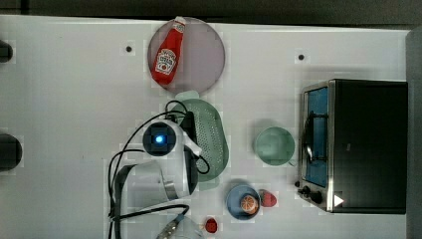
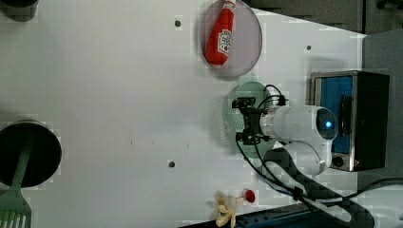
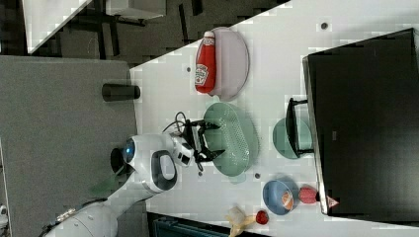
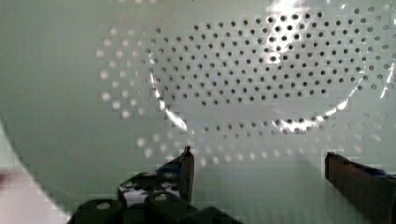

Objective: Drag strainer right to left.

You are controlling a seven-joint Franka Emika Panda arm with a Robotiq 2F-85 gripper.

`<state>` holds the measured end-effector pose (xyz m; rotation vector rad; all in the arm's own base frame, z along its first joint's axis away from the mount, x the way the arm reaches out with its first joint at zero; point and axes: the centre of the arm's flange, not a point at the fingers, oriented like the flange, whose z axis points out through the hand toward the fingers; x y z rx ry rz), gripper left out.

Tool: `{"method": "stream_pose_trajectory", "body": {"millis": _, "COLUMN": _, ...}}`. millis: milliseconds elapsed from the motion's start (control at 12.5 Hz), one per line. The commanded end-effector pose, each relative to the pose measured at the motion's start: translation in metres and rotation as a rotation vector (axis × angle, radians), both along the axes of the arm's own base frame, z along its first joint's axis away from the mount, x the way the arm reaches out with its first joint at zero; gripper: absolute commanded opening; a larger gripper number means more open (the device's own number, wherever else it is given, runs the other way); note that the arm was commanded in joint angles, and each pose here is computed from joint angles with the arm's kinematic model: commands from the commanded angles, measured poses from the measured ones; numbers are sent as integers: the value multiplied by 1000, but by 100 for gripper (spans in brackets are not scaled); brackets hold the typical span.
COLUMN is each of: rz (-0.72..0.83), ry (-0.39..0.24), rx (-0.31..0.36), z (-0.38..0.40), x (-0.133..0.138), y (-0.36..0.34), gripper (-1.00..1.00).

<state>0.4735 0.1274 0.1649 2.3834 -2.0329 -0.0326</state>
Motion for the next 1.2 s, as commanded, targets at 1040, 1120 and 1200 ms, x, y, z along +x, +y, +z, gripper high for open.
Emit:
{"method": "stream_pose_trajectory", "body": {"millis": 1040, "rz": -84, "ry": 67, "rx": 24, "z": -15, "x": 4, "y": 154, "gripper": 100}}
{"method": "stream_pose_trajectory", "body": {"millis": 1120, "rz": -75, "ry": 69, "rx": 28, "z": -14, "x": 5, "y": 165, "gripper": 100}}
{"method": "stream_pose_trajectory", "body": {"millis": 1200, "rz": -70, "ry": 64, "rx": 36, "z": -13, "x": 7, "y": 176, "gripper": 100}}
